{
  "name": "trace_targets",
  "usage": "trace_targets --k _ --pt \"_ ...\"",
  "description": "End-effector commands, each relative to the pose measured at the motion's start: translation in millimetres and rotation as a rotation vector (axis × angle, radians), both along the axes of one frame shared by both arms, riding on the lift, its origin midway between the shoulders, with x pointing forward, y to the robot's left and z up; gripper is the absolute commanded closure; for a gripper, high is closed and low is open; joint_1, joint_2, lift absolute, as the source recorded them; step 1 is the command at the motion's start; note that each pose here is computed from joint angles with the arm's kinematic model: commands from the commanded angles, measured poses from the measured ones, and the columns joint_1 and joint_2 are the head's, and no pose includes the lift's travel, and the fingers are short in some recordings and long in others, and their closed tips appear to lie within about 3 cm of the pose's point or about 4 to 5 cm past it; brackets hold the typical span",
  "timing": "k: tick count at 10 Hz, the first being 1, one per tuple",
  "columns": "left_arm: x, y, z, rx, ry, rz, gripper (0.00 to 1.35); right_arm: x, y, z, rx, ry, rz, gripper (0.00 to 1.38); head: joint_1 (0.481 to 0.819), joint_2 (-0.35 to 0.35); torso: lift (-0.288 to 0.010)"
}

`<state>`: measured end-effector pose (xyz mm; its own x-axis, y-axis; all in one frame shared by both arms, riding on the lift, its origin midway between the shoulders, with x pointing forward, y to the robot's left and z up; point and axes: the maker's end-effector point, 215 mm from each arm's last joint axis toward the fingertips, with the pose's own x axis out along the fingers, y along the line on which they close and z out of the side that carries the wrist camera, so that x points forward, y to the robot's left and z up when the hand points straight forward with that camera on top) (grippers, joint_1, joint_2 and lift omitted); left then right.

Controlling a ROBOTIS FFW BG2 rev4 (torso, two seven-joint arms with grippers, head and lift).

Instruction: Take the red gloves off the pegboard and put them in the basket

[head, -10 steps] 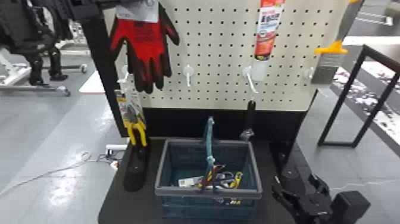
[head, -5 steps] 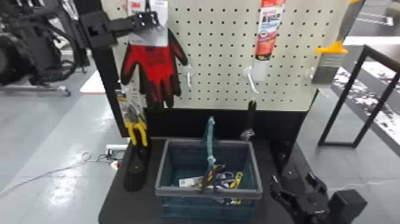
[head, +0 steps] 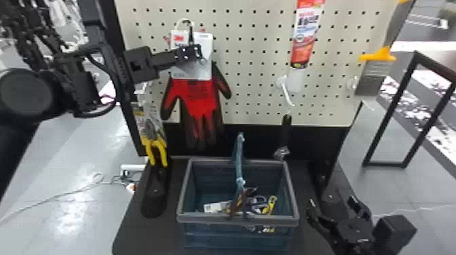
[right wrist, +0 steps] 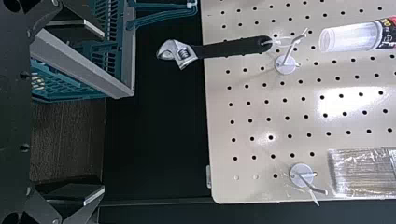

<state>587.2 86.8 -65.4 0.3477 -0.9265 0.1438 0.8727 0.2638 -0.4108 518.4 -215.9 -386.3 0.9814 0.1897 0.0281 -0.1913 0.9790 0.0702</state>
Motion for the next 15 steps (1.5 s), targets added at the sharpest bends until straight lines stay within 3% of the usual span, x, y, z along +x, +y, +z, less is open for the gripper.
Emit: trace_targets --k 1,7,11,12,13,15 --pt "0.4 -9.6 -18.8 0.008 0.026 -0.014 1.21 0.4 0.2 0.1 0.001 -0.001 0.000 0.14 0.549 0.000 -0.100" --pt "7.8 -34.0 -91.3 0.094 0.068 -0.007 1.21 1.1 -0.1 0.0 0.009 -0.002 -0.001 0.14 0.549 0.000 -0.100" --pt "10.3 -39.0 -110.1 0.160 0.050 0.006 1.21 1.0 0.2 0.9 0.009 -0.005 0.001 0.14 0.549 0.000 -0.100" --pt "12.0 -38.4 -110.1 0.170 0.043 0.012 1.07 1.0 0.2 0.9 0.009 -0.005 0.001 0.14 0.549 0.000 -0.100" --pt "14.8 -34.9 -109.8 0.180 0.035 0.022 0.84 0.8 0.9 0.0 0.009 -0.003 0.002 0.14 0.549 0.000 -0.100" --pt "20.8 -27.5 -101.3 0.173 0.013 0.044 0.16 0.4 0.4 0.2 0.011 -0.003 0.002 0.14 0.549 0.000 -0.100"
